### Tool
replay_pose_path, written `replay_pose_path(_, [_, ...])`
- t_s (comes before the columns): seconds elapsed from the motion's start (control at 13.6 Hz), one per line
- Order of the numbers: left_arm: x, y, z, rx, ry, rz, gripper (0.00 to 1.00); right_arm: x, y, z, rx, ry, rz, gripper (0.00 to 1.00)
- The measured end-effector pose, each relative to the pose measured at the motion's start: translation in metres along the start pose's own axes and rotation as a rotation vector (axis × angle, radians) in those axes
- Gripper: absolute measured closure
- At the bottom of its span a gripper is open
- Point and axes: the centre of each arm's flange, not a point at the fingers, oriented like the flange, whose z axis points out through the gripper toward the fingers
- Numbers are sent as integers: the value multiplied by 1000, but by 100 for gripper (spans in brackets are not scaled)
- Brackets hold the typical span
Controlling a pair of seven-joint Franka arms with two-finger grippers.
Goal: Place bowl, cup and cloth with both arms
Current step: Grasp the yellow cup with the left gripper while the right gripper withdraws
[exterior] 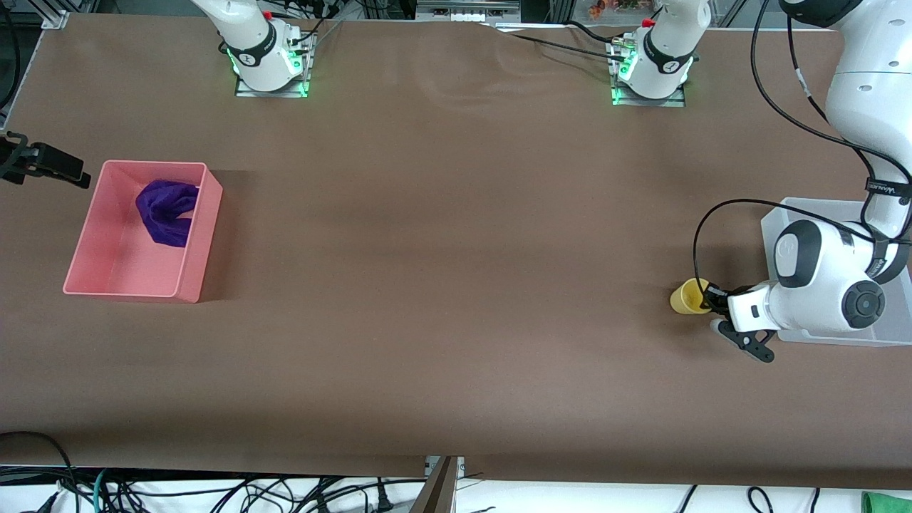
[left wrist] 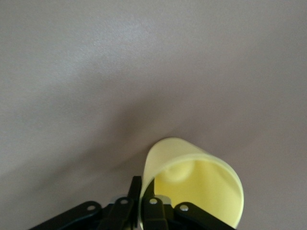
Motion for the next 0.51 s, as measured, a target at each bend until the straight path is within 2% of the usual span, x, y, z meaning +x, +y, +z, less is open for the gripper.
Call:
replay_pose_path(0.29, [-15,8,-71,15,-53,19,96,-3,-3,2,4,-23,1,0])
replay_pose_path(0.51, [-48,10,-148,97,-93,146,96,-3,-4,2,4,-24,-6,0])
